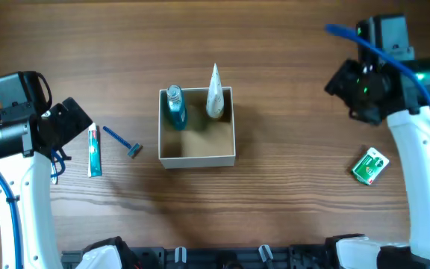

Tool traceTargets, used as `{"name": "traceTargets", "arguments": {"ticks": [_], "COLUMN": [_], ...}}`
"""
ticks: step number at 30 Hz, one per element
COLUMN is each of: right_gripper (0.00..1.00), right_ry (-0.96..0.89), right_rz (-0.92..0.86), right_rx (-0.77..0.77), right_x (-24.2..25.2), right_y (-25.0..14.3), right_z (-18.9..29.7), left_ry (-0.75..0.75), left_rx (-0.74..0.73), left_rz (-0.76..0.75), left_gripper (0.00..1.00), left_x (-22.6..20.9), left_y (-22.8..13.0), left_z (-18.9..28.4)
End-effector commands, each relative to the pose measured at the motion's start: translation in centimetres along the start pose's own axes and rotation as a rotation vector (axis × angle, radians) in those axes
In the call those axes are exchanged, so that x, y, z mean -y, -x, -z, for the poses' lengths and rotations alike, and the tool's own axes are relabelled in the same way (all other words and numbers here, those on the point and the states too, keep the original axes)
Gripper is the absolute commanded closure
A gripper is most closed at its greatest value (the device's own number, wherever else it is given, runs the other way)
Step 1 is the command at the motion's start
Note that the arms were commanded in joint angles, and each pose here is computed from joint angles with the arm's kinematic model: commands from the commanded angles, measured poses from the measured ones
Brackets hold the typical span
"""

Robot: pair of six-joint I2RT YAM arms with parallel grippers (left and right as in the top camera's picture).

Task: Pack container
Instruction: 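Move the right gripper to the green Dettol soap and grasp it, then lower the Dettol soap into the box and open the right gripper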

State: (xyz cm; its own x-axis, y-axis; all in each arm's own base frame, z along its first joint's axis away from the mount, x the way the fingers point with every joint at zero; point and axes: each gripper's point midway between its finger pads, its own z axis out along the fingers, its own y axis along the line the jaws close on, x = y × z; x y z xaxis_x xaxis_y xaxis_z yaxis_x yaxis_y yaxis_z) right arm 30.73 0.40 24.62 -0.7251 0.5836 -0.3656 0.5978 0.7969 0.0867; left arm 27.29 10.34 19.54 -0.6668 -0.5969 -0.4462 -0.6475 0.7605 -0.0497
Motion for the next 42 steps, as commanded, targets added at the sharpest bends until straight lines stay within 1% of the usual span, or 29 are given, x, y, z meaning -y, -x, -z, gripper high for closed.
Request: {"name": "traceTargets", "arguments": {"ticks": [1,2,3,4,5,8,11,15,19,20,21,22,23,24,27,29,30,31,32,34,36,38,40,41,42], "right_gripper": [0.19,0.14,0.1,0.07,0.0,0.0,0.0,0.0,0.0,0.02,0.06,0.15,0.37,0.5,0.69,0.81,0.86,0.88,0.94,0.95,0.96,0.96,0.96,0.96,0.96], "right_ry": [-0.021,-0.037,-0.054,-0.088,-0.071,-0.107,-0.115,-0.087,-0.081,-0.084,-0.086,-0.088,-0.089,-0.089,-0.085,-0.049,-0.026,0.007,0.071,0.116,0.175,0.264,0.371,0.443,0.474], "right_rz": [-0.121,-0.159,-0.191,-0.254,-0.252,-0.272,-0.23,-0.144,-0.141,-0.141,-0.142,-0.141,-0.142,-0.142,-0.144,-0.151,-0.155,-0.157,-0.14,-0.11,0.037,0.237,0.481,0.663,0.822], "right_rx": [-0.063,-0.066,-0.066,-0.067,-0.085,-0.128,-0.187,-0.239,-0.272,-0.283,-0.291,-0.302,-0.306,-0.31,-0.32,-0.346,-0.354,-0.357,-0.349,-0.307,-0.174,-0.04,0.045,0.079,0.104], "right_x": [2.9,4.4,5.8,8.3,10.3,14.8,17.0,17.4,17.4,17.4,17.5,17.5,17.5,17.5,17.4,16.8,16.3,15.7,14.5,13.2,9.8,5.0,-0.2,-3.1,-5.3], "right_y": [-3.8,-4.4,-4.7,-4.9,-4.6,-4.6,-6.4,-7.2,-7.4,-7.6,-7.8,-8.1,-8.2,-8.2,-8.5,-9.0,-8.9,-8.6,-7.6,-5.3,-1.5,-0.4,-2.4,-5.1,-7.9], "right_z": [-2.1,-2.9,-3.7,-4.8,-6.5,-11.1,-15.8,-20.6,-23.7,-24.1,-24.4,-24.6,-24.7,-24.6,-24.5,-24.4,-24.2,-23.8,-22.8,-20.4,-14.5,-8.7,-4.2,-2.1,-0.5], "left_ry": [0.012,0.012,0.012,0.011,0.012,0.011,0.012,0.011,0.011,0.011,0.011,0.011,0.011,0.012,0.012,0.012,0.012,0.012,0.012,0.011,0.011,0.011,0.011,0.011,0.011], "left_rx": [0.028,0.028,0.028,0.028,0.028,0.028,0.027,0.027,0.027,0.027,0.027,0.027,0.027,0.027,0.027,0.027,0.027,0.027,0.027,0.027,0.028,0.027,0.027,0.027,0.027], "left_rz": [0.014,0.014,0.014,0.015,0.014,0.014,0.014,0.014,0.014,0.014,0.014,0.014,0.014,0.014,0.014,0.014,0.014,0.014,0.014,0.014,0.014,0.014,0.014,0.014,0.014], "left_gripper": [0.0,0.0,0.0,0.0,0.0,0.0,0.0,0.0,0.0,0.0,0.0,0.0,0.0,0.0,0.0,0.0,0.0,0.0,0.0,0.0,0.0,0.0,0.0,0.0,0.0], "left_x": [-0.2,-0.2,-0.2,-0.2,-0.2,-0.2,-0.2,-0.2,-0.2,-0.2,-0.2,-0.2,-0.2,-0.2,-0.2,-0.2,-0.2,-0.2,-0.2,-0.2,-0.2,-0.2,-0.2,-0.2,-0.2], "left_y": [0.7,0.7,0.7,0.7,0.7,0.7,0.7,0.7,0.7,0.7,0.7,0.7,0.7,0.7,0.7,0.7,0.7,0.7,0.7,0.7,0.7,0.7,0.7,0.7,0.7], "left_z": [0.5,0.5,0.5,0.5,0.5,0.5,0.5,0.5,0.5,0.5,0.5,0.5,0.5,0.5,0.5,0.5,0.5,0.5,0.5,0.5,0.5,0.5,0.5,0.5,0.5]}}
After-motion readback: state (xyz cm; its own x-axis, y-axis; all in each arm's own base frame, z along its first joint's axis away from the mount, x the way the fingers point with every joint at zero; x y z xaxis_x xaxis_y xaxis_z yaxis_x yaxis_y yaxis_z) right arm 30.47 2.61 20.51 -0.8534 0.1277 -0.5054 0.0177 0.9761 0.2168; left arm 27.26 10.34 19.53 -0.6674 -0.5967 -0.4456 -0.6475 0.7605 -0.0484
